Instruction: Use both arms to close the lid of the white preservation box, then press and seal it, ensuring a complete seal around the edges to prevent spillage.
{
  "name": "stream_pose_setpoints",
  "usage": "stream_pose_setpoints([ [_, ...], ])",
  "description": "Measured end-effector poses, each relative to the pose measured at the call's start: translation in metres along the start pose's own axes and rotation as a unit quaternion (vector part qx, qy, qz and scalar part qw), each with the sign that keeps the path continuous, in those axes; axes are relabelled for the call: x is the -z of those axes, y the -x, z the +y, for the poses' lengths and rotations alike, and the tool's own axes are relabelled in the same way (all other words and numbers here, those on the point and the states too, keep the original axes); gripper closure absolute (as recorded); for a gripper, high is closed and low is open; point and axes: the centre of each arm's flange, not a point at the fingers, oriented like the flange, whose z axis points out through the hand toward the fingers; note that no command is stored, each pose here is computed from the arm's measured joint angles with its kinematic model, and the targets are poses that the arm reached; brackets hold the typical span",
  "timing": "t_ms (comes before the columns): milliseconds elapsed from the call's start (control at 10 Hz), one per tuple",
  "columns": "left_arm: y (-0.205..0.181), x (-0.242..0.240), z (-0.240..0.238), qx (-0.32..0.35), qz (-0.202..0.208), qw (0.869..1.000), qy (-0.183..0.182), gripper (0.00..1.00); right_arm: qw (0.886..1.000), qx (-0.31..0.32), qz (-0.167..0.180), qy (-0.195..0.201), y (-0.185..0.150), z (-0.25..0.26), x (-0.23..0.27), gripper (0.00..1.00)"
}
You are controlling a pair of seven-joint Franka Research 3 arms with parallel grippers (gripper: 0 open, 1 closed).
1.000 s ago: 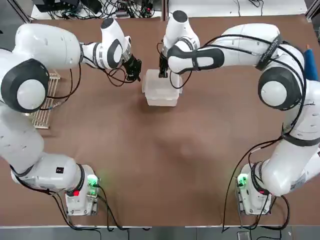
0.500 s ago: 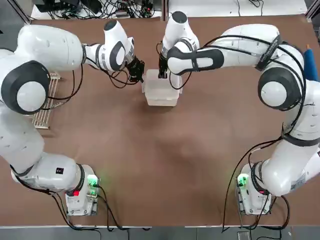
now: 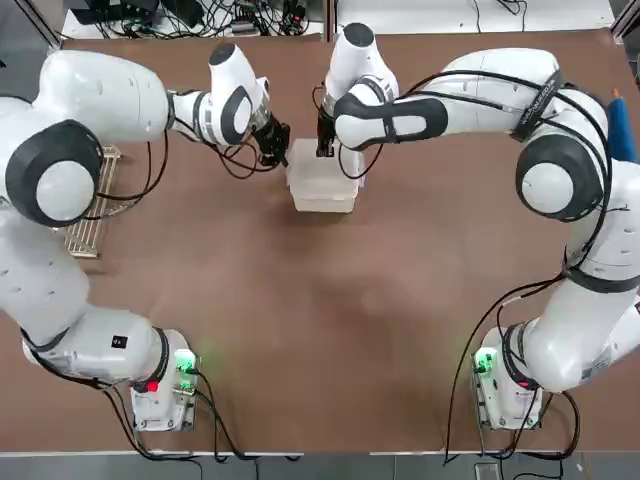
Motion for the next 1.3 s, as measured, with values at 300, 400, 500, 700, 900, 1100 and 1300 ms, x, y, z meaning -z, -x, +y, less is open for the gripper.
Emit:
stream_pose_setpoints([
  [300, -0.0006, -0.0032, -0.0009, 0.001, -0.002, 1.000, -0.002, 0.99, 1.000, 0.000, 0.000, 0.000, 0.0002, 0.0002, -0.0001, 0.99],
  [400, -0.0006, -0.0029, -0.0006, 0.001, -0.001, 1.000, -0.001, 0.99, 1.000, 0.000, 0.000, 0.000, 0.0002, 0.0002, -0.0001, 0.99],
  [500, -0.0008, -0.0033, -0.0004, 0.001, -0.001, 1.000, 0.001, 0.99, 1.000, 0.000, 0.000, 0.000, 0.0003, 0.0003, -0.0001, 0.99],
  [700, -0.0014, -0.0072, -0.0008, 0.002, -0.002, 1.000, 0.001, 0.99, 1.000, 0.001, 0.000, 0.000, 0.0005, 0.0005, -0.0002, 0.99],
  [900, -0.0014, -0.0087, -0.0008, 0.002, -0.002, 1.000, 0.002, 0.99, 1.000, 0.002, 0.000, -0.001, 0.0006, 0.0006, -0.0002, 0.99],
  [1100, -0.0006, -0.0092, -0.0009, 0.005, -0.001, 1.000, 0.003, 0.99, 1.000, 0.002, 0.000, -0.001, 0.0007, 0.0007, -0.0003, 0.99],
  [1300, -0.0001, -0.0095, -0.0008, 0.006, 0.000, 1.000, 0.003, 0.99, 1.000, 0.002, 0.001, -0.001, 0.0007, 0.0008, -0.0003, 0.99],
])
